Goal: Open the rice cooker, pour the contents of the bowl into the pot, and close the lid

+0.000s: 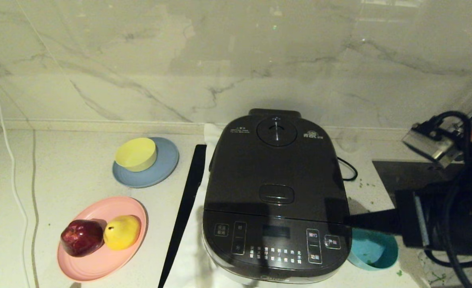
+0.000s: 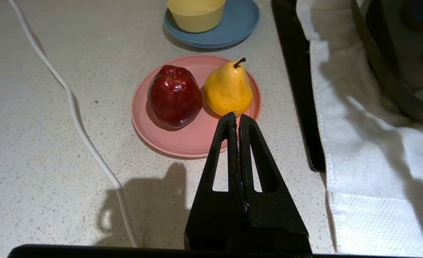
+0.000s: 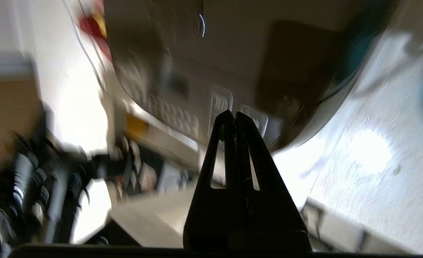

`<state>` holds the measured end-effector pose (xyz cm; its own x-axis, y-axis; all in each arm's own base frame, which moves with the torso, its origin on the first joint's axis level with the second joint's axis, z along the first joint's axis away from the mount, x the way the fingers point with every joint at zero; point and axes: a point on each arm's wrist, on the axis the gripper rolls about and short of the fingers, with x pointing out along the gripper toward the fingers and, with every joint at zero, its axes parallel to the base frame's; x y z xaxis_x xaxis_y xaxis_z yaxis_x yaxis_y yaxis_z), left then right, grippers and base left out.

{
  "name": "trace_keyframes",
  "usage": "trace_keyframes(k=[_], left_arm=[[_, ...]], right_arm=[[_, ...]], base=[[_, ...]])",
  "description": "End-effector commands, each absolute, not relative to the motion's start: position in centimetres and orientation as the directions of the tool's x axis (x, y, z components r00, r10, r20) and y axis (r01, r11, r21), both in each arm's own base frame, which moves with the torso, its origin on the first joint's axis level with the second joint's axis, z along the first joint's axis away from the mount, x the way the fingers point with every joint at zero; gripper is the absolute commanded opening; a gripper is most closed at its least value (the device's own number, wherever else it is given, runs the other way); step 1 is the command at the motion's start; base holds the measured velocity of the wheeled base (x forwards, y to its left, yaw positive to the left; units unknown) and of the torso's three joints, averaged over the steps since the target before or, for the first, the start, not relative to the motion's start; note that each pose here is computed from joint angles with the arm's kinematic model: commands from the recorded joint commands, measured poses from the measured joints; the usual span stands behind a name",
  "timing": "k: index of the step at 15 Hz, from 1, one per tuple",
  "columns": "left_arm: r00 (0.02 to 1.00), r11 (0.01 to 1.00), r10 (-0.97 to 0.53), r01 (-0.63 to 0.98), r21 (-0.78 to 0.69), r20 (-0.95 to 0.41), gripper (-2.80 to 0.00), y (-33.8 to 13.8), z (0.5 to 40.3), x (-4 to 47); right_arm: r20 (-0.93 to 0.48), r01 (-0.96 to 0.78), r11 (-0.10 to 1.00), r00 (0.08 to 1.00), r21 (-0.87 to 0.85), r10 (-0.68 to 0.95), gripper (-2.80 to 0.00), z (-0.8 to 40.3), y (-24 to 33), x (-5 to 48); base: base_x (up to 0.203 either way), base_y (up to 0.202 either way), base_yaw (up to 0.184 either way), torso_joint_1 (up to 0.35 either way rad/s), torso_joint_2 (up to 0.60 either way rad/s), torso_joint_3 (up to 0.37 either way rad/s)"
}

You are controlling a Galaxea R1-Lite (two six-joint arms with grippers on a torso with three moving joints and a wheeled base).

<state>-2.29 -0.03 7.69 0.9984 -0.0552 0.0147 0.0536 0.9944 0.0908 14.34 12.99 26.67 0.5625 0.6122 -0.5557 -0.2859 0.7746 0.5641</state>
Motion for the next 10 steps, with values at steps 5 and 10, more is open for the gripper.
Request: trace_keyframes(k=[5, 10], left_arm=[[0.998, 0.994, -0.055, 0.054, 0.092, 0.008, -2.80, 0.0, 7.5, -2.2], [0.998, 0.994, -0.055, 0.054, 0.092, 0.008, -2.80, 0.0, 7.5, -2.2]], right_arm=[[-0.432, -0.119, 0.884, 0.838, 0.451, 0.333, -2.80, 30.0, 8.4, 14.5], [-0.308, 0.184, 0.958, 0.945, 0.218, -0.111, -2.80, 30.4, 5.4, 11.8]], base=[[0.000, 0.000, 0.000, 0.000, 0.00, 0.000], [0.000, 0.000, 0.000, 0.000, 0.00, 0.000]])
